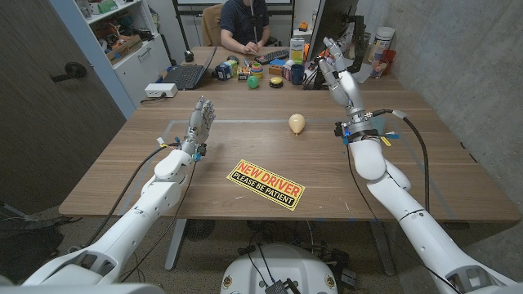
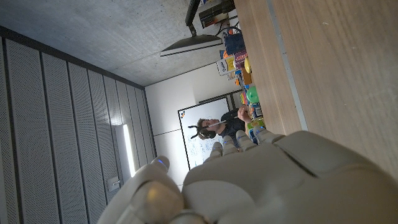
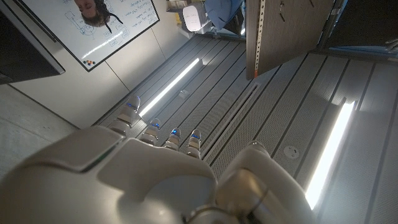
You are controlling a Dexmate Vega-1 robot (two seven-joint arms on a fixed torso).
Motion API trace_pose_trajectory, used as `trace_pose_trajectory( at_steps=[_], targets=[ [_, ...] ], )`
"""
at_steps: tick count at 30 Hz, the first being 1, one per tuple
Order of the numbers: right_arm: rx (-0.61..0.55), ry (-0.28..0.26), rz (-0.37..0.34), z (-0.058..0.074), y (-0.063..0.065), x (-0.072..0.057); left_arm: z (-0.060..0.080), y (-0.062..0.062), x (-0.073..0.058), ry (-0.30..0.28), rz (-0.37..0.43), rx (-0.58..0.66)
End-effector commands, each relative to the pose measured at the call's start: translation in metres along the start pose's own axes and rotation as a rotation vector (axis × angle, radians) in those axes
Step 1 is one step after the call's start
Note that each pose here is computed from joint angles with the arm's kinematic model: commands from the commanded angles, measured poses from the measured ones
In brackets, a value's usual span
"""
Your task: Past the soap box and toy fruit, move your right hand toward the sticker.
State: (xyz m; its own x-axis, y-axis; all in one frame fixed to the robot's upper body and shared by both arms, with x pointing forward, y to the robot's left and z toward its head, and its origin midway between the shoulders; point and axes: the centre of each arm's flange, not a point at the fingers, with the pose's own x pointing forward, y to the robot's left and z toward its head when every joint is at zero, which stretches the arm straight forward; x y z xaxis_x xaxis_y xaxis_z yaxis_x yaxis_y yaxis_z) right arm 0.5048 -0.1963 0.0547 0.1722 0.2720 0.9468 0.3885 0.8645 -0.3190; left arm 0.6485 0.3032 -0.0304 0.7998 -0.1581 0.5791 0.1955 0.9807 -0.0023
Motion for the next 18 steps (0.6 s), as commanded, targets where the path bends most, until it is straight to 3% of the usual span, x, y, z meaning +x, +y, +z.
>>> trace_pose_trajectory(
  at_steps=[1,9,18],
  targets=[
    [-0.182,-0.147,0.004,0.027,0.001,-0.004,-0.001,0.001,0.001,0.002,0.005,0.0],
    [-0.283,-0.249,0.048,0.04,0.01,-0.006,-0.003,0.0,0.002,0.006,0.007,0.002],
    [-0.32,-0.293,0.197,0.044,0.026,-0.002,-0.003,0.001,0.002,0.008,0.013,0.003]
  ],
)
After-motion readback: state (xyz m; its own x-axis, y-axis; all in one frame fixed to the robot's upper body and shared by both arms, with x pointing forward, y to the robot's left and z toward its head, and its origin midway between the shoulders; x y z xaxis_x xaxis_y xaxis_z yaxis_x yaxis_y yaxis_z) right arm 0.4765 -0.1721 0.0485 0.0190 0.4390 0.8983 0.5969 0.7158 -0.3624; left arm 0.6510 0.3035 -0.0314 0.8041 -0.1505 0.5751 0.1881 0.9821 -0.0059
